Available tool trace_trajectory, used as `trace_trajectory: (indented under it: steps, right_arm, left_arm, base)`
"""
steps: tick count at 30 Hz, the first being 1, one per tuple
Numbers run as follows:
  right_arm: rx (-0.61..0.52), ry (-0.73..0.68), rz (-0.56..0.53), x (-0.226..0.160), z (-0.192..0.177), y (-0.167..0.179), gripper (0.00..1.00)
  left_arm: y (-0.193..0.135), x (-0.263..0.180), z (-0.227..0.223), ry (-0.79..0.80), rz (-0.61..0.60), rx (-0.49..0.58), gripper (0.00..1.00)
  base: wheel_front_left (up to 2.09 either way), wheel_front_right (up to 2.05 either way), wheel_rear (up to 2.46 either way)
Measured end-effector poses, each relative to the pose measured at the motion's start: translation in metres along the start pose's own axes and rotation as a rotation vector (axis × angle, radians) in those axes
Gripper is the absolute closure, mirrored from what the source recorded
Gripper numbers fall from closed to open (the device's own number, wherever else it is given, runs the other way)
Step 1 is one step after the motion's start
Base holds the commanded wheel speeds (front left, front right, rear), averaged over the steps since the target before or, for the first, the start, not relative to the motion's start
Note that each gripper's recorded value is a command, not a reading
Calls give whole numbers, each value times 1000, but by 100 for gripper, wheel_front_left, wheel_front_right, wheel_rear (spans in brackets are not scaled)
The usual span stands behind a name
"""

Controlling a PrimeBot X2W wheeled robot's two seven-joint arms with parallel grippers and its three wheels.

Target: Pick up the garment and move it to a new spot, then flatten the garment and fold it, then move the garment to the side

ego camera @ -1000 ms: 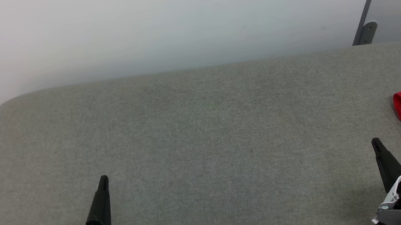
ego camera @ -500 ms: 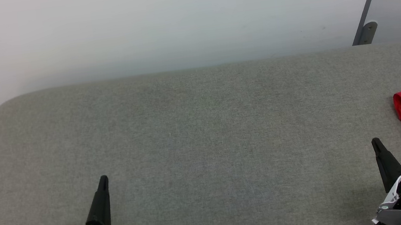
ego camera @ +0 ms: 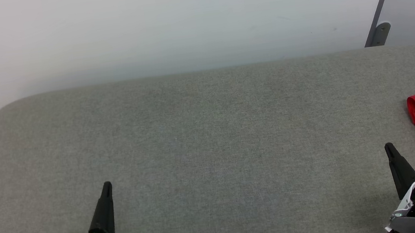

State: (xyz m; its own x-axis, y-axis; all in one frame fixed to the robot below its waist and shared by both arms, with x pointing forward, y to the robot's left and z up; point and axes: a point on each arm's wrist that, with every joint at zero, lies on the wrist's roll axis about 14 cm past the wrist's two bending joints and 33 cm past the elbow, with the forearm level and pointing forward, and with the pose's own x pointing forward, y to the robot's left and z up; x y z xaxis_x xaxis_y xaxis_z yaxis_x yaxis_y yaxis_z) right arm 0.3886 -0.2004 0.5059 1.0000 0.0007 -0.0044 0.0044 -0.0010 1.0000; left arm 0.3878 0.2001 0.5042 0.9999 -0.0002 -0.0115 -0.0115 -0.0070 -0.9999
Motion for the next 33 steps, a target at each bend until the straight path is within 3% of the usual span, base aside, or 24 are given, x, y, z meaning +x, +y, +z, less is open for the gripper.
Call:
trace_trajectory:
  steps: [33]
  right_arm:
    - [0,0,0,0,0,0,100]
  left_arm:
    - [0,0,0,1,0,3,100]
  base:
    - [0,0,0]
